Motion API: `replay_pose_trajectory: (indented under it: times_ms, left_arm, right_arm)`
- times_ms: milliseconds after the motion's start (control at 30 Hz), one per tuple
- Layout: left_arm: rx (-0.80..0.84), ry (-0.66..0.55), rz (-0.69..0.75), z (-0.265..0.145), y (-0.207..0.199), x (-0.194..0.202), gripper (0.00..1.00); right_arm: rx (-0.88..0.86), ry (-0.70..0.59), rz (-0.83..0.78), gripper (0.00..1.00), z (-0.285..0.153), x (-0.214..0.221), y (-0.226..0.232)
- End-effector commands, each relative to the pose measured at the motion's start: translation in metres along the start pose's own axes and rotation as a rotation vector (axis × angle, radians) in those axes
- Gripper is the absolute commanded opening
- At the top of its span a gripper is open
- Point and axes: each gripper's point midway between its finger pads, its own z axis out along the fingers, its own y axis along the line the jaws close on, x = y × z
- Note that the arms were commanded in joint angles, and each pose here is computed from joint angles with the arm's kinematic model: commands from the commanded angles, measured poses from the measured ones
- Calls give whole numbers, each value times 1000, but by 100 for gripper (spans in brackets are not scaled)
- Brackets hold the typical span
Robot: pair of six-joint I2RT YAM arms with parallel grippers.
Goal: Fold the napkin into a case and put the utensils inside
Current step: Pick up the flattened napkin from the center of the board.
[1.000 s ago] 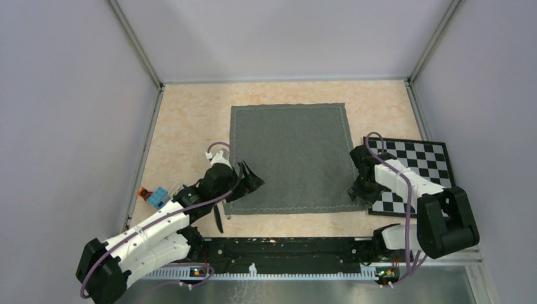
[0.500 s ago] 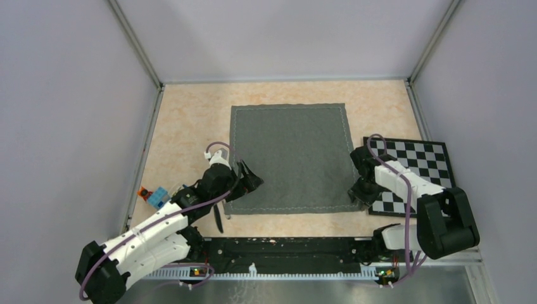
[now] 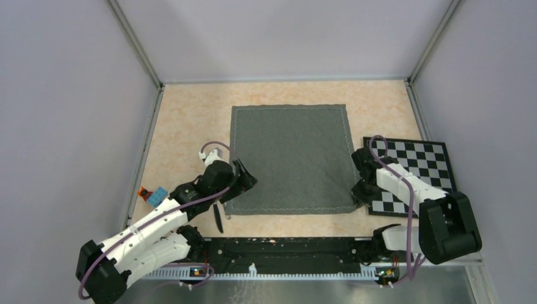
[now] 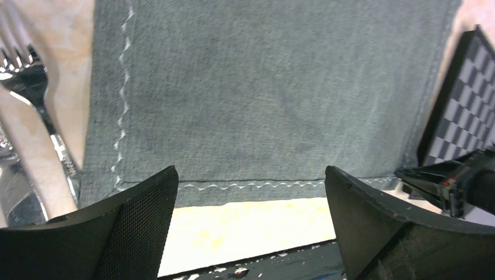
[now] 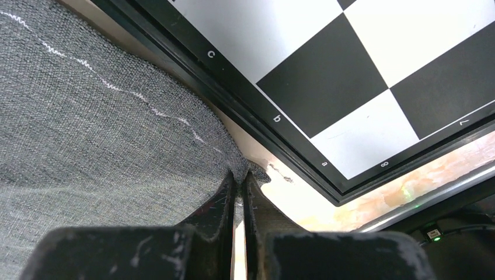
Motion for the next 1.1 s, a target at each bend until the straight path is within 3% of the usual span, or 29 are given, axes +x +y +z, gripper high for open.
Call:
replay_pose_trajectory:
  times_ms: [0,100,233,333,433,633,733,967,1067]
  left_arm:
    - [-91,25,-37,0,11,3,99]
    - [-113,85,-39,2,14,14,99]
    - [-273,111,-142,3,45,29,86]
    - [-411,55,-206,-4,68,30,79]
    - [-461,35,-213,-6,74,30,78]
    - [-414,108,-256,10,62,50,77]
    - [-443,117,-267,13,67,58,71]
    - [-503,82,-300,8,82,58,69]
    - [-504,91,-316,8,85,62,62]
  right_arm:
    - [-54,-16,29,0,3,1,2]
    - [-176,-52,43,0,-13,-7,20]
    - [-305,-125,75,0,-34,-20,35]
    - [-350,-161,92,0,-43,-26,38]
    - [-338,-214,103,0,-49,-36,32]
    - [-319,-278,36,0,-58,-50,34]
    - [-259,-320,31,0,-59,-59,25]
    - [-289,-349,22,0,-64,-63,27]
    - [-284,-350,3,0,-64,-64,29]
